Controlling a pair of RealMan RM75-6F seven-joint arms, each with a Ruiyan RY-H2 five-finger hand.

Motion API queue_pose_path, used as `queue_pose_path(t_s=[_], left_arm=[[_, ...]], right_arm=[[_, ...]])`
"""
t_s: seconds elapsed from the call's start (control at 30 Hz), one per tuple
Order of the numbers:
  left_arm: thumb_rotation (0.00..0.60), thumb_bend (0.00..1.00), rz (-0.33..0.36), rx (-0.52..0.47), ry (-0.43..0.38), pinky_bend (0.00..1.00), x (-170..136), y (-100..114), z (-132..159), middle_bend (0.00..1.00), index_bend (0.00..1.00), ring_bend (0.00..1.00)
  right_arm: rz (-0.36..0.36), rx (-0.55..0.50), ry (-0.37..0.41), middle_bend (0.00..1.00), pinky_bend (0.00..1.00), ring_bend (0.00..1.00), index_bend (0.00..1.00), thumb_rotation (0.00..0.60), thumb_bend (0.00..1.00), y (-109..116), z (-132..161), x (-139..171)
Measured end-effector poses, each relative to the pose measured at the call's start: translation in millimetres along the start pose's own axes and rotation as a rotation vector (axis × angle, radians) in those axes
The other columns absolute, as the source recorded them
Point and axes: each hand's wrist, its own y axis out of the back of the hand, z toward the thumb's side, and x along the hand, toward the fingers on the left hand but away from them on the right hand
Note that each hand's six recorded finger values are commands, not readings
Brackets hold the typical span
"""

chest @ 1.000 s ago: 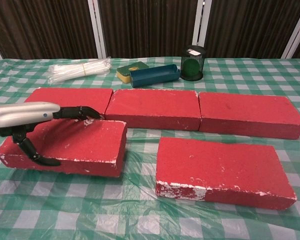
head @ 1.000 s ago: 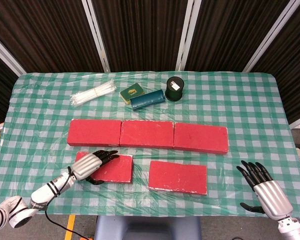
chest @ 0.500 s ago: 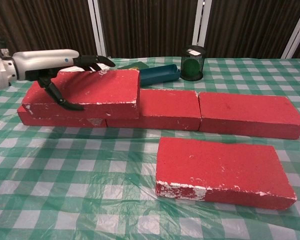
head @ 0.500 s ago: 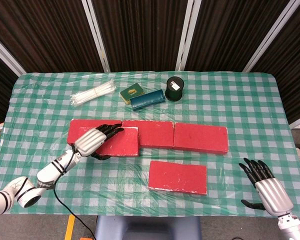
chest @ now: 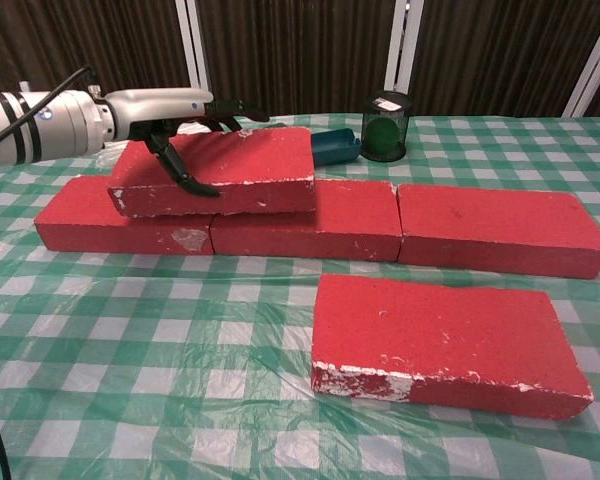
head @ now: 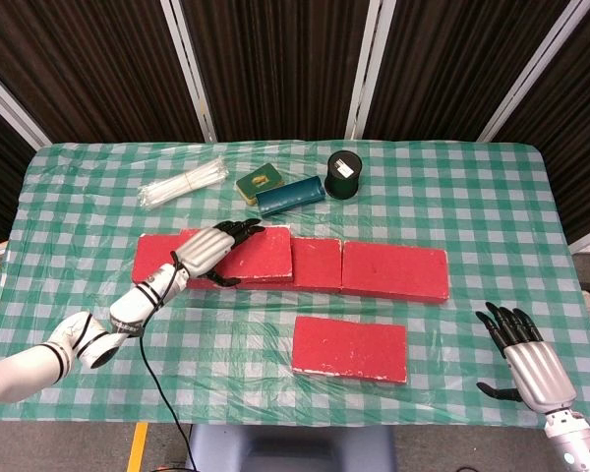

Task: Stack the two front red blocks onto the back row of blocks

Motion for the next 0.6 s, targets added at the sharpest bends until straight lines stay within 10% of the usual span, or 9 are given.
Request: queue_pose_path(t_s=[0.6], left_arm=[[0.6,0.27,-0.018,0.02,-0.027,0.46,9.0,-8.0,-0.2,0.0,0.0,0.35]], right_arm=[[-0.002,0.005,-0.002,0.0,0.0,0.0,0.0,0.6,0.1,-0.4,2.1,1.8]])
